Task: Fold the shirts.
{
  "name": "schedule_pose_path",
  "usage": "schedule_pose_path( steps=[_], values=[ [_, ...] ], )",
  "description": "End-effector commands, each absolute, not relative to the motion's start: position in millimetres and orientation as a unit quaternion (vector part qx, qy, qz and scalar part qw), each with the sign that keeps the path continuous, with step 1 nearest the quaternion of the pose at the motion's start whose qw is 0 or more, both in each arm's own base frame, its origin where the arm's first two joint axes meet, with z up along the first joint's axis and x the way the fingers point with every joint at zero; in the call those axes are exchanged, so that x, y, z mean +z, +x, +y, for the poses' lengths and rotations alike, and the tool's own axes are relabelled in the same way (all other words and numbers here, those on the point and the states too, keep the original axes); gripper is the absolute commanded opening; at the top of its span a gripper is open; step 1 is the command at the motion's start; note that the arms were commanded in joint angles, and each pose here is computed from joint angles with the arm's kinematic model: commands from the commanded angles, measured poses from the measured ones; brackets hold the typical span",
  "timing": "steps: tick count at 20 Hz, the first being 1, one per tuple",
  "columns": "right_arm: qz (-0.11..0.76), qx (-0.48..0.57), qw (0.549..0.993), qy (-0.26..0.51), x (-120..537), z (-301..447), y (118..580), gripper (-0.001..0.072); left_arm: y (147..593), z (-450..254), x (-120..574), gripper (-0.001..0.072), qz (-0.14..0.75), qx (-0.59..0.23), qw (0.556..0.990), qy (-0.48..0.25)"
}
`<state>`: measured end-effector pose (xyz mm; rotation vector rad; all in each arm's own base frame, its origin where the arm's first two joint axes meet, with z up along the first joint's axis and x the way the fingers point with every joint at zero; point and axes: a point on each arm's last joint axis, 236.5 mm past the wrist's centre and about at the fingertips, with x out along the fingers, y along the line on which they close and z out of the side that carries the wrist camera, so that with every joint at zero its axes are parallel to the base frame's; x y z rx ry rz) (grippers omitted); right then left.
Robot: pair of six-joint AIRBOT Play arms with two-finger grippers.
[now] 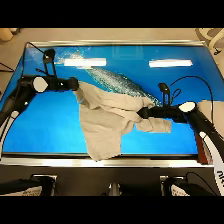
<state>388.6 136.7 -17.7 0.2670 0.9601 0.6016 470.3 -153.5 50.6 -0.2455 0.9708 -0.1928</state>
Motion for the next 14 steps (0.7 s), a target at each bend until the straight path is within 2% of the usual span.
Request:
schedule_pose_path(
  steps=[1, 4, 5, 6, 10, 14],
  values=[
    [0.421, 0.303, 0.850, 0.089, -2.6, 120.6, 405.7, 0.0672, 418.8, -138.3, -1.7, 0.0720, 0.597, -0.081, 0.793, -0.091],
    [0.434, 0.248, 0.862, 0.082, 14.0, 45.7, 398.5, 0.0670, 363.4, -84.5, -21.8, 0.0712, 0.693, -0.050, 0.717, -0.058],
    [0.444, 0.217, 0.866, 0.080, 13.7, 12.4, 391.2, 0.0616, 349.9, -79.8, -27.3, 0.0590, 0.707, -0.050, 0.703, -0.068],
    [0.465, 0.198, 0.859, 0.077, 8.2, -14.8, 376.4, 0.0557, 338.4, -84.8, -34.0, 0.0537, 0.712, -0.057, 0.694, -0.094],
    [0.558, 0.136, 0.815, 0.078, -29.5, -66.2, 324.4, 0.0555, 310.8, -144.5, -73.2, 0.0547, 0.705, -0.101, 0.671, -0.205],
    [0.575, 0.133, 0.802, 0.086, -42.2, -63.9, 312.6, 0.0562, 300.3, -189.3, -94.5, 0.0546, 0.686, -0.115, 0.675, -0.248]
  ],
)
